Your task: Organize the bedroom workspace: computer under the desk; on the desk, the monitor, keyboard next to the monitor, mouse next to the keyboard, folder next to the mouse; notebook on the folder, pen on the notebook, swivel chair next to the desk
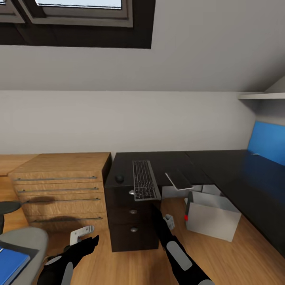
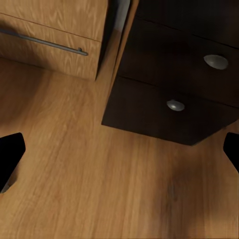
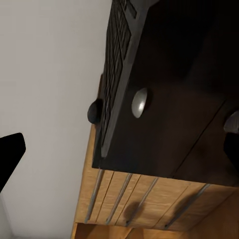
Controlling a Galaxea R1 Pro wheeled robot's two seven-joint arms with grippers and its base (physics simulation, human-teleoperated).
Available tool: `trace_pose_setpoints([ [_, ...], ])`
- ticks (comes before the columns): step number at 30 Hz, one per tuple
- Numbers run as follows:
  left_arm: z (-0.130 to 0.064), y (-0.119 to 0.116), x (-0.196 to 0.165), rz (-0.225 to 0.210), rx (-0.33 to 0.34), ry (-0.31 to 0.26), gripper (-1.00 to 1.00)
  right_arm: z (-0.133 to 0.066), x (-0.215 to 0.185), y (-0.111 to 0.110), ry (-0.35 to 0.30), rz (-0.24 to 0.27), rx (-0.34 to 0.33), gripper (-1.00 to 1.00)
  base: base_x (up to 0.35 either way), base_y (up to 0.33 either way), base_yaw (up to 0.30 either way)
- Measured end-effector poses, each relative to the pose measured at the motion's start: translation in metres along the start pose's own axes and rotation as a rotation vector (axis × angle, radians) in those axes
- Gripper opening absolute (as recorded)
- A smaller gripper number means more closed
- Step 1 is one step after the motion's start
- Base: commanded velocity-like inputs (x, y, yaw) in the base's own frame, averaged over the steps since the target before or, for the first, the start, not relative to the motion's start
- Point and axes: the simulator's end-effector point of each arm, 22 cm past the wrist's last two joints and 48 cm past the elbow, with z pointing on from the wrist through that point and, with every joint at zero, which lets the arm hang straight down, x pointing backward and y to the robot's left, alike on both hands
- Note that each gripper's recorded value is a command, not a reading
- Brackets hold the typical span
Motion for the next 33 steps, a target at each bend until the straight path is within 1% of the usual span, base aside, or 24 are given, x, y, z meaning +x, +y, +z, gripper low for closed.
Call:
trace_pose_setpoints([
  [15,-0.0001,0.0001,-0.0002,-0.001,0.0,0.0,1.0,0.0,0.0002,-0.0002,0.001,0.0,0.001,1.0,0.316,0.081,0.0],
  [22,0.0003,0.0001,0.0003,0.0,0.0,0.002,1.0,0.0002,-0.0001,-0.0007,0.0,-0.001,0.002,1.0,0.072,0.017,0.0],
  [23,0.0003,0.0001,0.0004,0.0,0.0,0.002,1.0,0.0003,-0.0001,-0.0008,0.0,-0.001,0.003,-1.0,0.007,0.002,0.0],
  [30,0.0003,0.0001,0.0004,0.0,0.0,0.002,1.0,0.0004,-0.0004,-0.0064,0.0,-0.006,0.031,-1.0,0.002,0.0,0.0],
  [33,-0.0016,-0.0008,-0.003,0.0,0.0,0.002,1.0,0.0007,-0.0013,-0.0041,0.0,-0.006,0.037,-1.0,0.0,0.0,0.0],
])
